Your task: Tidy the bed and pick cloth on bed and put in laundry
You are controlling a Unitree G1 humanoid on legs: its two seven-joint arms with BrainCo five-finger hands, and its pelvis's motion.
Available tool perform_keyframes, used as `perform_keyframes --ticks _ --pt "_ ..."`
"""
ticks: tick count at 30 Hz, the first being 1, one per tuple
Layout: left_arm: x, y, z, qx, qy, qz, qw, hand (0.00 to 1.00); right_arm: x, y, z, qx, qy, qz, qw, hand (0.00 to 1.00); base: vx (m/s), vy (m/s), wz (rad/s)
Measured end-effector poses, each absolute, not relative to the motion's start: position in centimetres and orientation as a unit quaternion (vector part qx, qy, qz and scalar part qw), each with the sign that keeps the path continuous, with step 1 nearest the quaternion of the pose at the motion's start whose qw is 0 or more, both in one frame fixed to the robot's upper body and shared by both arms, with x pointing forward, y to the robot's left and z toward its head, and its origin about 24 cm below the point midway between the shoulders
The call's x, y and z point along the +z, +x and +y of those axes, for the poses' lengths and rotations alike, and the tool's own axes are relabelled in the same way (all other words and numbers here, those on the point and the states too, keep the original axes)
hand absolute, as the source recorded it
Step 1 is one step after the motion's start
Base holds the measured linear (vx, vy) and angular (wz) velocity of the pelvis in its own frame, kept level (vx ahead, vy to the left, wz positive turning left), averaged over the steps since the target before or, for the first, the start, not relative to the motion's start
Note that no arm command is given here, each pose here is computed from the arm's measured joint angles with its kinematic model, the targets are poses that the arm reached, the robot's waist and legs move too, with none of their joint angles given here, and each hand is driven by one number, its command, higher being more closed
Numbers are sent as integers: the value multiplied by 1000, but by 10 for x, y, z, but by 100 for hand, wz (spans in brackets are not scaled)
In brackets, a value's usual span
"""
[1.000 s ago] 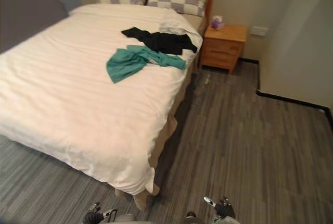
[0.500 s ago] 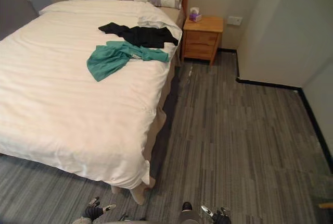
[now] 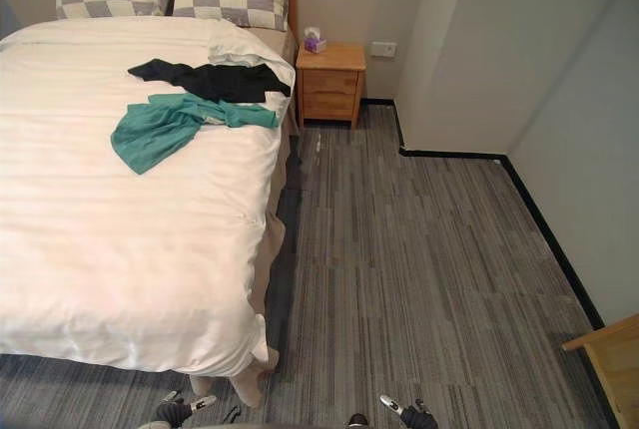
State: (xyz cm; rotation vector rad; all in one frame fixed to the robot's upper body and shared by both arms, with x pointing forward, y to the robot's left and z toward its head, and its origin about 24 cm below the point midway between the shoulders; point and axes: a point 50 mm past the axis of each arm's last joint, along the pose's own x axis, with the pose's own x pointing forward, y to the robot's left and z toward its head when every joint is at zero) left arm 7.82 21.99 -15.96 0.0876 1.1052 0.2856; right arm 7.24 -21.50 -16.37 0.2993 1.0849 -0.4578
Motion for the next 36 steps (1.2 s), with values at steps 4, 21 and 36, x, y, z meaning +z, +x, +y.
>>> perform_keyframes --ticks 4,21,36 --pt "-161 74 222 149 29 531 834 0 -163 70 -217 -193 177 489 832 0 -1 1 5" --pt "-158 75 233 213 -70 499 837 0 -135 105 -215 -39 199 297 933 0 2 22 -25" --pt "-160 81 209 212 -104 503 832 0 -137 85 -239 -24 137 337 931 0 66 -309 -2"
